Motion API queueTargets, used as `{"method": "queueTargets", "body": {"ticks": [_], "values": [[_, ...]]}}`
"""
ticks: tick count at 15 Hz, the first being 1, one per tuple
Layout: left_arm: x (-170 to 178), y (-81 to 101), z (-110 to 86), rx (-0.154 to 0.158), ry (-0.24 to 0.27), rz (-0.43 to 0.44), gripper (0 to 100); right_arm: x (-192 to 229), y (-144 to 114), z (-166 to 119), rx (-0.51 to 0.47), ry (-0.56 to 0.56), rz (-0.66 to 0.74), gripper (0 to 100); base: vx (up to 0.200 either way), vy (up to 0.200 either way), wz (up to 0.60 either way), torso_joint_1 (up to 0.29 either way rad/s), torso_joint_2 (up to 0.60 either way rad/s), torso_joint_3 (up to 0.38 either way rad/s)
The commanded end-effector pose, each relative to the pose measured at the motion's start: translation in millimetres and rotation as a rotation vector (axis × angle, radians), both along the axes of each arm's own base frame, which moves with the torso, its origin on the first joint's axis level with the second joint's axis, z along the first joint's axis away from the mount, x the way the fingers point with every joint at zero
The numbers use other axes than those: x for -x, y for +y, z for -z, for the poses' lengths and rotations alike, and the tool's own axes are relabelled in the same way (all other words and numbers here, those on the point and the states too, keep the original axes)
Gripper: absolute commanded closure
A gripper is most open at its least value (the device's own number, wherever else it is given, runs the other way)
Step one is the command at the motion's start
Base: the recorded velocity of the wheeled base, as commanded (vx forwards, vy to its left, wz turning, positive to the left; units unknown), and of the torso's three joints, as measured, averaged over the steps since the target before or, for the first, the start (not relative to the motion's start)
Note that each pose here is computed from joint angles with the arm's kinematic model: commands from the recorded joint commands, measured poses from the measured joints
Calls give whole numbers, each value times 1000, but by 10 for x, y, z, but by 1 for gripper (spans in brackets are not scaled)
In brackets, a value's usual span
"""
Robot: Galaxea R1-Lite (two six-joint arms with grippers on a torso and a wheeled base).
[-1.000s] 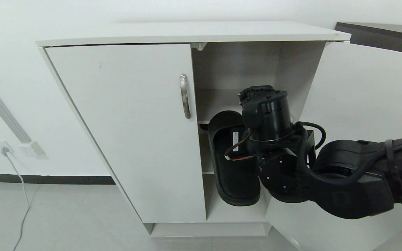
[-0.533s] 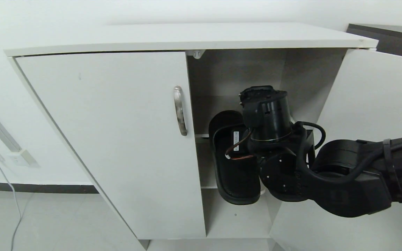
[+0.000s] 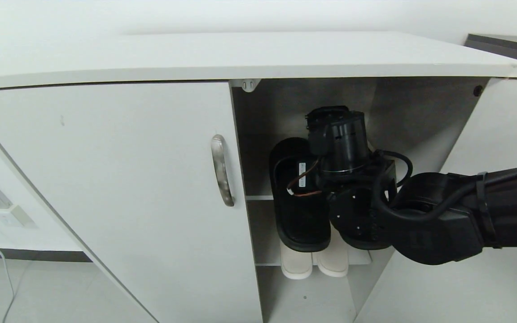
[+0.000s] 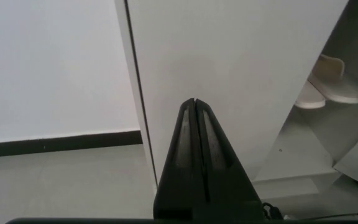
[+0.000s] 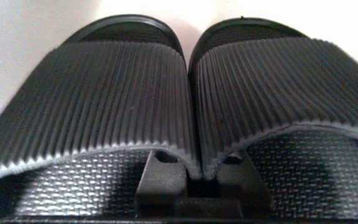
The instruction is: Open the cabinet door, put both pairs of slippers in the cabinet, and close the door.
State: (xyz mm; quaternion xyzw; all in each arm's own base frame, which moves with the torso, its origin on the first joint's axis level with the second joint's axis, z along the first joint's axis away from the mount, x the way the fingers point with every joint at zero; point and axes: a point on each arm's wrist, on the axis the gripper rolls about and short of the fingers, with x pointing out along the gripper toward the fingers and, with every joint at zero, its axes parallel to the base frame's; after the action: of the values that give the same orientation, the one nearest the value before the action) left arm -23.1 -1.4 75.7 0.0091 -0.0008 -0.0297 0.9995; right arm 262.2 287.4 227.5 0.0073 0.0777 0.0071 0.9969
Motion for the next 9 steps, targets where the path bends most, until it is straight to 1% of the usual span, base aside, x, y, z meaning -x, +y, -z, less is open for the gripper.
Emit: {"method": "queueTargets", "body": {"ticks": [1,2,4,5,9], "values": [[-1,0,0,0,1,0,100,-77,16,48,7,6,12,100,0,0,0,0,0,0],[-1,0,0,0,1,0,100,-216,20,62,11,14,19,100,0,0,0,0,0,0],[-1,0,0,1,1,-1,100,-349,2,50,16,31,30,100,0,0,0,0,0,0],[-1,0,0,1,1,-1,100,-420,-13,-9,-1,20,30,100,0,0,0,0,0,0],[-1,1,0,1,1,-3,100,-638,2,-134,-4,29,53,100,0,0,0,0,0,0]]}}
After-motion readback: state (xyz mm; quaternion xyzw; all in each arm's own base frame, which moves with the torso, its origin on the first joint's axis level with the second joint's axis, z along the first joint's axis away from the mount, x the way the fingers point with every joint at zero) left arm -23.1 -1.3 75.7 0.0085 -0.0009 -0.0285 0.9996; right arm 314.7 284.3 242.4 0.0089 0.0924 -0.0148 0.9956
